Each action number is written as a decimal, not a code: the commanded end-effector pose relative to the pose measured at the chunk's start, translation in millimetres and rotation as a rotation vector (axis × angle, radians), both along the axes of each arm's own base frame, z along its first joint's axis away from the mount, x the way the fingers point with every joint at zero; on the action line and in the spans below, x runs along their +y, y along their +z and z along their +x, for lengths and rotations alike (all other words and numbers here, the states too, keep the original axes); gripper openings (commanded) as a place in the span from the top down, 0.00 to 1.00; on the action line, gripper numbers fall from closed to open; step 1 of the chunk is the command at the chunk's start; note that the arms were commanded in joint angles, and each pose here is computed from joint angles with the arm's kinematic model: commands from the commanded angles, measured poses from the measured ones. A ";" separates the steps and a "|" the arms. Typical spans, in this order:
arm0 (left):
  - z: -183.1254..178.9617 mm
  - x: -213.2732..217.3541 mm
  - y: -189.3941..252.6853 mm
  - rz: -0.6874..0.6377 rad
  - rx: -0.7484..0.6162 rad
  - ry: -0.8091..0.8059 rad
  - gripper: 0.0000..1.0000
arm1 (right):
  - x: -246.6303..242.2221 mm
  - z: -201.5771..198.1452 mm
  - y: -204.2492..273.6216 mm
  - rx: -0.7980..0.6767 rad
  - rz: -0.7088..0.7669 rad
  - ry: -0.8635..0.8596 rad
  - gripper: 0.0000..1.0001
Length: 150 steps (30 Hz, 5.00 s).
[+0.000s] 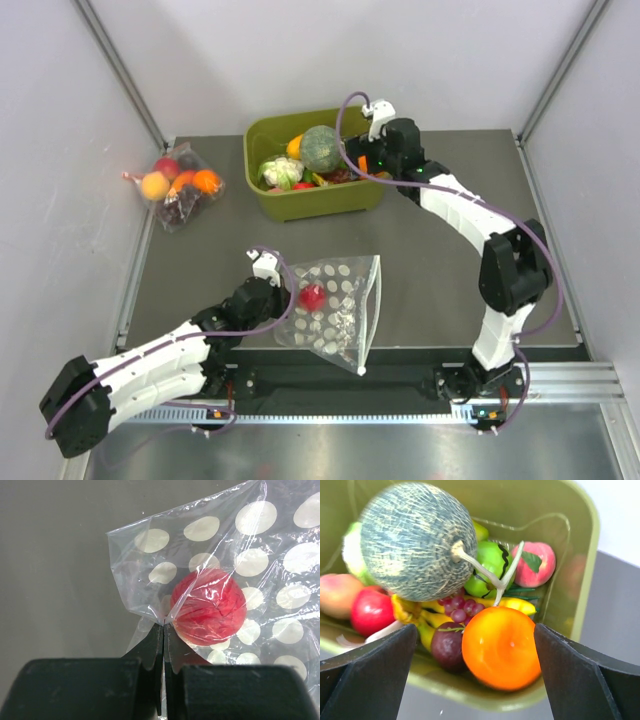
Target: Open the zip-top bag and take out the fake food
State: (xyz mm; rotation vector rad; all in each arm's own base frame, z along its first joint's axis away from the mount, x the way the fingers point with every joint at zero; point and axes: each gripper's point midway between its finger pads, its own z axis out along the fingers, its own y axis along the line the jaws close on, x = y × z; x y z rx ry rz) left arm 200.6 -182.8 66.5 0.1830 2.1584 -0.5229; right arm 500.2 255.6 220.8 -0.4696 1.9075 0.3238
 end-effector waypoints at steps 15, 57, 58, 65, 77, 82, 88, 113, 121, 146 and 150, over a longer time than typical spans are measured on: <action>11.8 -11.1 45.8 -0.067 -0.086 -0.023 1.00 | -50.4 -149.3 95.1 -0.244 0.184 0.067 0.00; 33.8 9.2 23.0 0.023 -0.029 -0.011 1.00 | 13.3 -344.7 -66.4 0.109 0.146 0.412 0.63; 33.6 9.9 22.0 0.025 -0.027 -0.009 1.00 | 13.8 -345.1 -65.3 0.107 0.146 0.415 0.63; 32.8 6.6 25.5 0.013 -0.026 -0.025 1.00 | 15.6 -339.9 -83.0 0.134 0.093 0.394 0.63; 35.0 6.0 23.0 0.018 -0.010 -0.023 1.00 | 4.7 -354.8 -77.3 0.138 0.084 0.448 0.55; 33.4 4.6 21.5 0.013 -0.007 -0.033 1.00 | -1.3 -363.3 -76.9 0.122 0.077 0.493 0.41; 32.9 4.4 21.3 0.007 -0.003 -0.033 1.00 | -14.1 -354.5 -83.8 0.134 0.033 0.408 0.50; 34.9 -6.3 20.7 -0.026 0.003 -0.063 1.00 | 24.2 -345.2 -83.1 0.124 0.027 0.490 0.62; 35.8 -11.1 14.6 -0.032 0.016 -0.077 1.00 | 35.4 -342.8 -80.6 0.109 0.045 0.510 0.62; 43.5 -44.0 4.8 -0.056 0.044 -0.216 1.00 | 75.9 -310.6 -118.6 0.072 0.144 0.427 0.21; 42.2 -49.2 5.0 -0.070 0.048 -0.241 1.00 | 89.1 -305.4 -124.2 0.063 0.134 0.449 0.21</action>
